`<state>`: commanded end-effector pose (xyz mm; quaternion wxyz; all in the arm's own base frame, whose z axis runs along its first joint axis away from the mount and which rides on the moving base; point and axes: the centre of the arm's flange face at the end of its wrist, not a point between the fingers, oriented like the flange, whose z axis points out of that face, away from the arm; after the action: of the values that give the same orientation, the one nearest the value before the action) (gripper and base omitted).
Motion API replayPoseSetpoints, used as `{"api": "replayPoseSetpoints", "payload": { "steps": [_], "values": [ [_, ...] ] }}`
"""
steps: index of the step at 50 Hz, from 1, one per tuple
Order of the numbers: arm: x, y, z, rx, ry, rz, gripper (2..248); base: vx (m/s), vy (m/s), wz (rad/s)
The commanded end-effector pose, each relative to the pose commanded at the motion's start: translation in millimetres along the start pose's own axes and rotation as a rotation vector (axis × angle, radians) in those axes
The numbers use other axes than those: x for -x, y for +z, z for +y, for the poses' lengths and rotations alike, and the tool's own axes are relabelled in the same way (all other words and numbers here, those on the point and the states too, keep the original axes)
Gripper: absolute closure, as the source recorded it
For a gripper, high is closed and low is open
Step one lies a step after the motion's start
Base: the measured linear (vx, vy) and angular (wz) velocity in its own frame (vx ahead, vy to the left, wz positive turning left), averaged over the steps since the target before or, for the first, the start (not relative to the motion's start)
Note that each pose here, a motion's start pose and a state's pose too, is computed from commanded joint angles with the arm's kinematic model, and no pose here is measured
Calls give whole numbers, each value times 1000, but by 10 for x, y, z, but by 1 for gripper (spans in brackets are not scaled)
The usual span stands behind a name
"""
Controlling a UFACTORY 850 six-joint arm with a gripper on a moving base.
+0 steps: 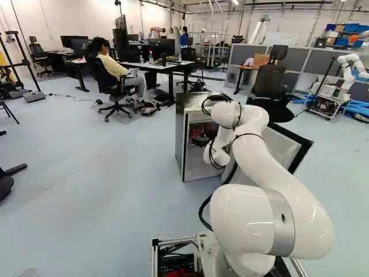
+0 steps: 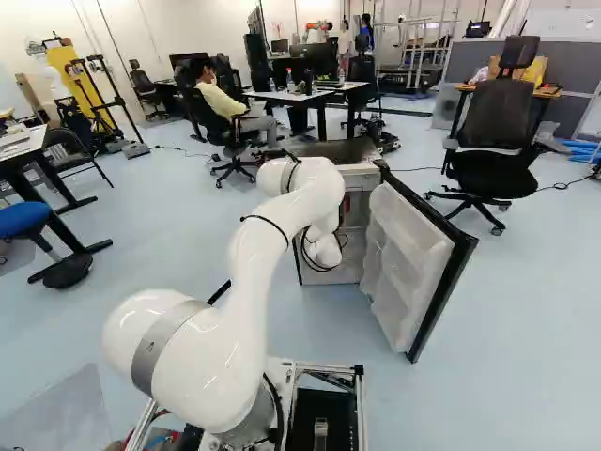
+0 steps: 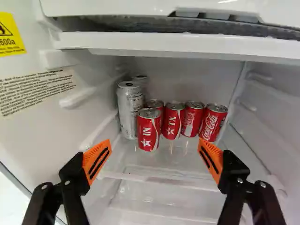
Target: Grab a drink from the fridge
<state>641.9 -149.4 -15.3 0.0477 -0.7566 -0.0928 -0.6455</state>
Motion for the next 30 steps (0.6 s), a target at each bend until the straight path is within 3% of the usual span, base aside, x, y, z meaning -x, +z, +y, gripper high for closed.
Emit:
{"api": "replayPoseSetpoints", "payload": {
  "steps": [30],
  "values": [
    [138, 203, 47, -1, -21, -62, 3, 0, 0, 0]
  ]
}}
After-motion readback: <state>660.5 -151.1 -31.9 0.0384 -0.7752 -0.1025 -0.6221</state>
